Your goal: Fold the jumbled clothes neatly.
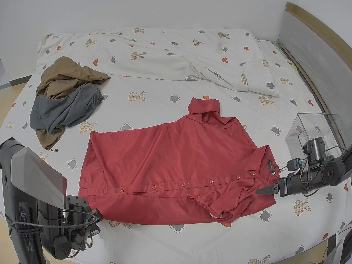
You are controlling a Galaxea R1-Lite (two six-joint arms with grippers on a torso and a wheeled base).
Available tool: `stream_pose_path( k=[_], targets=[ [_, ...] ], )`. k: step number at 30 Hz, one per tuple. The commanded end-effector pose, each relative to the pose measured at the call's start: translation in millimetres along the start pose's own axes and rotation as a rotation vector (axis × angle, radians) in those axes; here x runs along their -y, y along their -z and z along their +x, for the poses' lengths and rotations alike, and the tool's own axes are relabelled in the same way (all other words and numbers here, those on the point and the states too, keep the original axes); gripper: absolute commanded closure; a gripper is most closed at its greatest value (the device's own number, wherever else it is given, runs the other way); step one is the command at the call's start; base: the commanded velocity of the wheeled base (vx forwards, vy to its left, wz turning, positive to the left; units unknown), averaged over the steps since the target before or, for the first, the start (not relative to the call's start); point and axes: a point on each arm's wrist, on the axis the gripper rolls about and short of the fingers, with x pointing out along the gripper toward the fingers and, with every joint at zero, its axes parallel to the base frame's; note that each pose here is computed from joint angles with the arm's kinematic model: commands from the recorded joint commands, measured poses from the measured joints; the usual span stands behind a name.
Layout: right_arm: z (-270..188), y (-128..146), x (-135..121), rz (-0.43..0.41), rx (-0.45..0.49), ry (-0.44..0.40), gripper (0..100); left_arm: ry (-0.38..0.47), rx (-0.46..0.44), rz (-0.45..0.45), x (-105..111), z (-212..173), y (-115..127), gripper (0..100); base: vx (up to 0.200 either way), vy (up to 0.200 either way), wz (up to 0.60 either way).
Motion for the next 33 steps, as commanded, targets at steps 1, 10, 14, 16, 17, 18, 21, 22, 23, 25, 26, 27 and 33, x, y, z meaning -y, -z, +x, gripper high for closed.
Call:
stream_pose_path(
  k=[1, 10, 14, 16, 17, 18, 21, 22, 23, 25, 26, 27, 33],
  targets=[
    [20, 1, 16, 0.039, -0.05, 0.007, 0, 0.007, -0.008, 0.006, 1, -3, 3, 100, 0.0, 0.0, 0.0],
    [33, -10, 24, 0.04, -0.044, 0.01, 0, 0.008, -0.01, 0.006, 1, -3, 3, 100, 0.0, 0.0, 0.0],
    [35, -17, 24, 0.029, -0.03, 0.007, 0, 0.008, -0.01, 0.006, 1, -3, 3, 100, 0.0, 0.0, 0.0],
    [36, -19, 24, 0.027, -0.026, 0.006, 0, 0.008, -0.01, 0.006, 1, -3, 3, 100, 0.0, 0.0, 0.0],
    [36, -20, 24, 0.026, -0.025, 0.006, 0, 0.008, -0.01, 0.004, 1, -3, 3, 100, 0.0, 0.0, 0.0],
    [38, -20, 24, 0.024, -0.026, 0.003, 0, 0.008, -0.01, 0.004, 1, -3, 3, 100, 0.0, 0.0, 0.0],
    [43, -21, 24, 0.024, -0.036, -0.007, 0, 0.009, -0.011, 0.005, 1, -3, 3, 100, 0.0, 0.0, 0.0],
    [45, -21, 25, 0.025, -0.037, -0.009, 0, 0.009, -0.011, 0.005, 1, -3, 3, 100, 0.0, 0.0, 0.0],
    [47, -20, 25, 0.025, -0.045, -0.013, 0, 0.009, -0.011, 0.005, 1, -3, 3, 100, 0.0, 0.0, 0.0],
    [52, -19, 22, 0.019, -0.06, -0.022, 0, 0.009, -0.011, 0.003, 1, -3, 3, 100, 0.0, 0.0, 0.0],
    [53, -19, 20, 0.017, -0.062, -0.028, 0, 0.009, -0.011, 0.003, 1, -3, 3, 100, 0.0, 0.0, 0.0],
    [53, -18, 19, 0.016, -0.065, -0.037, 0, 0.009, -0.011, 0.003, 1, -3, 3, 100, 0.0, 0.0, 0.0],
    [51, -21, 14, 0.015, -0.063, -0.107, 0, 0.009, -0.012, 0.003, 1, -2, 4, 100, 0.0, 0.0, 0.0]
  ],
)
